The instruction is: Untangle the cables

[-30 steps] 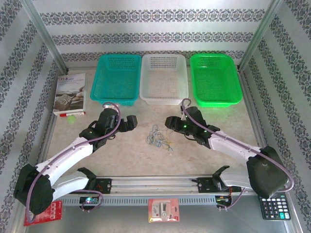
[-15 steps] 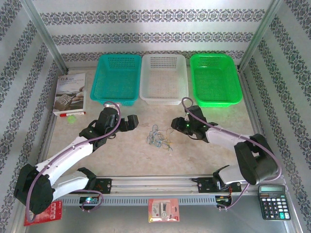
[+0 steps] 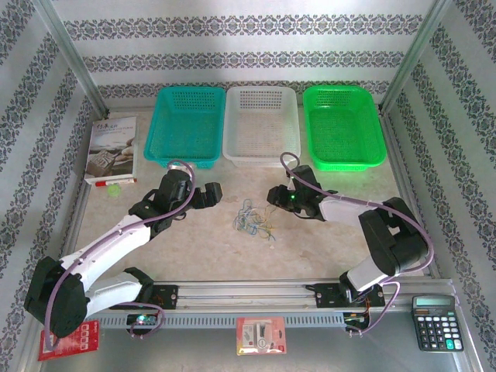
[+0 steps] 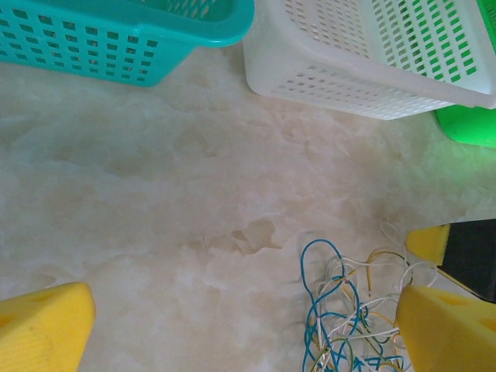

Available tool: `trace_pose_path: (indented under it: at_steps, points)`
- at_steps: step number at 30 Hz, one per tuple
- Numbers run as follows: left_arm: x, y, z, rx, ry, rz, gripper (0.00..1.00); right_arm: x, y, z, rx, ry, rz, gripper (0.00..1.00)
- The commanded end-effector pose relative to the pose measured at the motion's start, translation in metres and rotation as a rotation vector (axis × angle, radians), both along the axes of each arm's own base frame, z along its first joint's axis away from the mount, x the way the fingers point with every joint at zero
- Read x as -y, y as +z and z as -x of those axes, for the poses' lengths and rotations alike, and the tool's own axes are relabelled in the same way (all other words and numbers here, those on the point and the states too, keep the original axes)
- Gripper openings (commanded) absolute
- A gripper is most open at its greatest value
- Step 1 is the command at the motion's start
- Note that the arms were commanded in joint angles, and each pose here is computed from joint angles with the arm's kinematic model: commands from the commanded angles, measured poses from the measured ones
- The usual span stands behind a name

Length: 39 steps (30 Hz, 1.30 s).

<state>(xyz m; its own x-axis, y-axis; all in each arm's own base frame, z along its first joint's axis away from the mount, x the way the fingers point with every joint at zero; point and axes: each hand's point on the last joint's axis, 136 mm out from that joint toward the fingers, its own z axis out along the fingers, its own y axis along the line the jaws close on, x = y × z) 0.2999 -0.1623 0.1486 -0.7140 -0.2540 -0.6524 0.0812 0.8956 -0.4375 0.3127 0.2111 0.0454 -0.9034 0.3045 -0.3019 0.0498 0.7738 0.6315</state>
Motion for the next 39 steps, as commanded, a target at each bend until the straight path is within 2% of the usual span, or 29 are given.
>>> trace_pose_path:
  at_steps: [1, 4, 7, 9, 22, 31, 39]
  points:
    - [0.009, 0.01, 0.0, 0.018, -0.039, 0.003, 1.0, -0.011, 0.006, -0.007, 0.029, 0.034, -0.019, 0.3]
    - [0.009, 0.011, 0.0, 0.02, -0.039, 0.007, 1.0, -0.012, 0.007, -0.006, 0.03, 0.04, -0.025, 0.2]
    - [0.009, 0.012, -0.001, 0.02, -0.038, 0.01, 1.0, -0.012, 0.012, -0.006, 0.039, 0.043, -0.036, 0.05]
    - [0.009, 0.012, -0.001, 0.02, -0.038, 0.01, 1.0, -0.011, 0.017, -0.005, 0.049, 0.045, -0.045, 0.0]
    - [0.015, 0.029, 0.001, 0.04, -0.052, 0.065, 1.0, -0.004, 0.087, -0.001, 0.214, 0.058, -0.076, 0.0]
    - [0.021, 0.051, 0.002, 0.076, -0.067, 0.13, 1.0, -0.015, 0.138, 0.005, 0.414, 0.171, -0.115, 0.0]
    - [0.029, 0.059, 0.002, 0.068, -0.086, 0.168, 1.0, -0.025, 0.166, 0.016, 0.544, 0.252, -0.184, 0.0]
